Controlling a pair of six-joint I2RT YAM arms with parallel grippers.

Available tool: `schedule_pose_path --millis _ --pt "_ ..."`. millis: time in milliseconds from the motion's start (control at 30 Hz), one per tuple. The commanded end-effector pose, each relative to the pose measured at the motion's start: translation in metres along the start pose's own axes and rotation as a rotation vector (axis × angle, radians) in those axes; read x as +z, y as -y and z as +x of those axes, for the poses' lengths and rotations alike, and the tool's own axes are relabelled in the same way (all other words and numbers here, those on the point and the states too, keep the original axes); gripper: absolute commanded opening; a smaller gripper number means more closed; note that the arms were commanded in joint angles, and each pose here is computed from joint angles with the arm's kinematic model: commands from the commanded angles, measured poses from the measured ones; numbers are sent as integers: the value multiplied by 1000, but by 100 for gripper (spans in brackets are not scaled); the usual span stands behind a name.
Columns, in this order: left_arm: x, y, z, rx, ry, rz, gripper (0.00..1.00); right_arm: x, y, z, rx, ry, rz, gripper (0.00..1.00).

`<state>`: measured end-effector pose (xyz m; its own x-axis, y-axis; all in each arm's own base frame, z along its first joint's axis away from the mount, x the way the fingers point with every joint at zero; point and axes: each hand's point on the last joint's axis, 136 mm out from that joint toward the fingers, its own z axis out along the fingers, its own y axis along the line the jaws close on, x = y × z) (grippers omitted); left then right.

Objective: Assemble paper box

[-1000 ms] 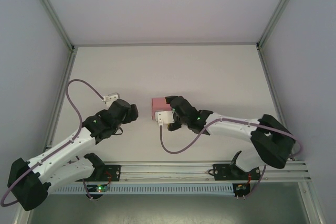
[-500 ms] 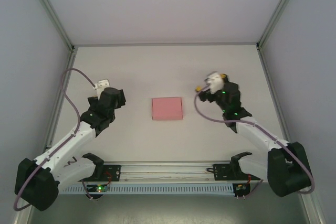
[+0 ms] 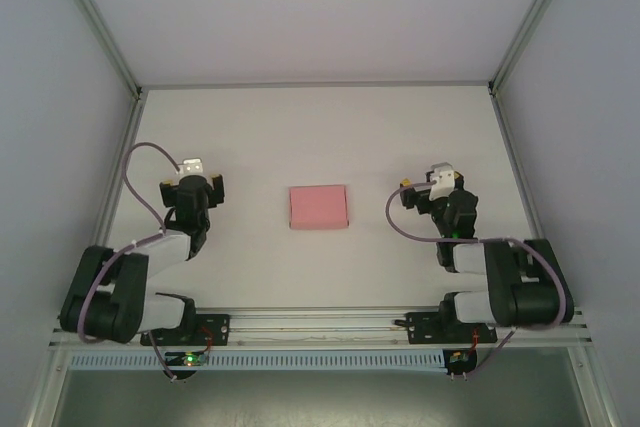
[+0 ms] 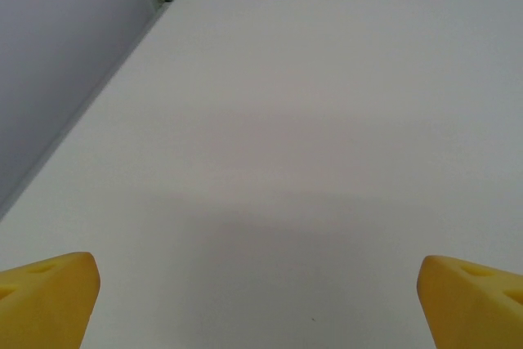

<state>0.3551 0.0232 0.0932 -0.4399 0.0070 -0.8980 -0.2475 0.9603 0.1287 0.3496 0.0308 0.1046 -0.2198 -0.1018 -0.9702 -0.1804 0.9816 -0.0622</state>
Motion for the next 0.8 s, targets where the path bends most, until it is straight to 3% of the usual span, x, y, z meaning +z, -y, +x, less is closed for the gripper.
schedule_pose_path --millis 0,133,167,200,267,367,767 --pt "1 8 -34 -31 168 70 100 -8 -3 -34 11 183 -25 98" --pt "22 17 -18 -40 192 103 100 -4 6 -22 30 143 15 98" --pt "25 17 -21 -28 204 92 100 6 -1 -26 17 160 -33 98" --pt "25 20 -14 -29 131 116 100 12 3 -27 46 157 -19 98" --pt "33 15 -17 -51 131 100 100 32 25 -15 114 -15 34 98" --pt "34 13 -13 -68 86 111 100 32 32 -19 126 40 92 98" --pt "34 12 -14 -71 98 110 100 33 32 -17 107 8 108 98"
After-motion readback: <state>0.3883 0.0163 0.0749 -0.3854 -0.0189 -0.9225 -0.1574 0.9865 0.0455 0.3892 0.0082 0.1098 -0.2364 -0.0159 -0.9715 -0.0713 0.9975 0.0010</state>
